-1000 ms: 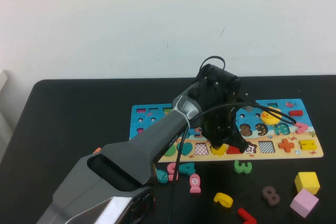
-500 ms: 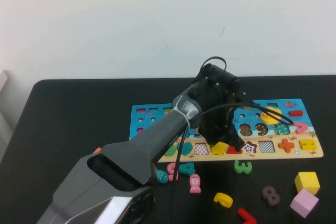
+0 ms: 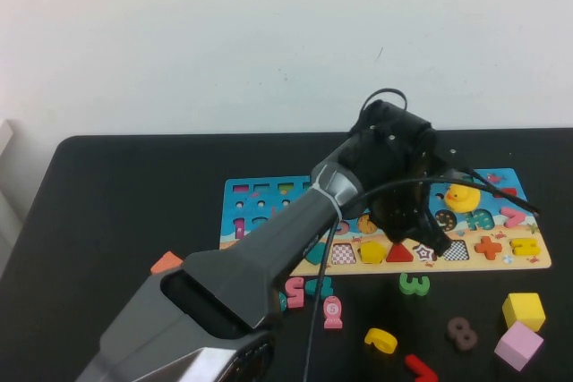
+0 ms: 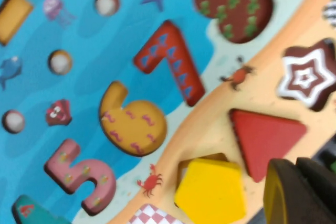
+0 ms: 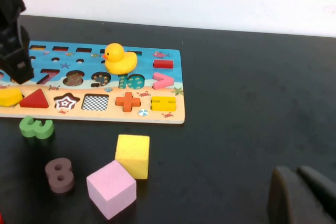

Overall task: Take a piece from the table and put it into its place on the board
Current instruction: Place the "Pentagon" into the hole of the Pentagon

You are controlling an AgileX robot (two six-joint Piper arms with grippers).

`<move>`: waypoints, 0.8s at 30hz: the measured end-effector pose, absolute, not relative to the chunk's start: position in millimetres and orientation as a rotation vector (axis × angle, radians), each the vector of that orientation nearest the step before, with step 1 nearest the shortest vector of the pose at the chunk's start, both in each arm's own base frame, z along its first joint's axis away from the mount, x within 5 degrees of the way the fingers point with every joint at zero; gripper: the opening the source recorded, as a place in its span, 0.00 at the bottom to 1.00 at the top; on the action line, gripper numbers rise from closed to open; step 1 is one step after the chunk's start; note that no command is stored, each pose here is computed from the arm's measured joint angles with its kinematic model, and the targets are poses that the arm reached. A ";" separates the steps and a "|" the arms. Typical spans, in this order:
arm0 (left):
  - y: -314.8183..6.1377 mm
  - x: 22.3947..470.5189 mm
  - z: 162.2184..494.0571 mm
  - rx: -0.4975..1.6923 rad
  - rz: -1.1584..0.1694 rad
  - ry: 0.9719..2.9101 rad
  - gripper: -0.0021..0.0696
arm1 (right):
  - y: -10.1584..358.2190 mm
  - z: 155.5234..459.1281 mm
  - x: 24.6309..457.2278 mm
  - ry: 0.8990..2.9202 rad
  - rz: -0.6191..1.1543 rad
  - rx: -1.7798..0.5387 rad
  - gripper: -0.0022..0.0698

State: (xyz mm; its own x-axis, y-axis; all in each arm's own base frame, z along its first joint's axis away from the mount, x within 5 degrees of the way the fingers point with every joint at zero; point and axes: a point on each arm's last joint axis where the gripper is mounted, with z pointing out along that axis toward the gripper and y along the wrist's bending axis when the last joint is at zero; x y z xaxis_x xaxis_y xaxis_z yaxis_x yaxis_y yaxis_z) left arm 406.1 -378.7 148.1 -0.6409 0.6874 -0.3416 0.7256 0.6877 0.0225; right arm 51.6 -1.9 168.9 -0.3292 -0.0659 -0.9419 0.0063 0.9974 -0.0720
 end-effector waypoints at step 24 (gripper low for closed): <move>-366.8 400.9 141.7 1.153 -0.222 2.678 0.03 | -1.9 168.9 51.6 1.905 -0.074 -0.045 0.06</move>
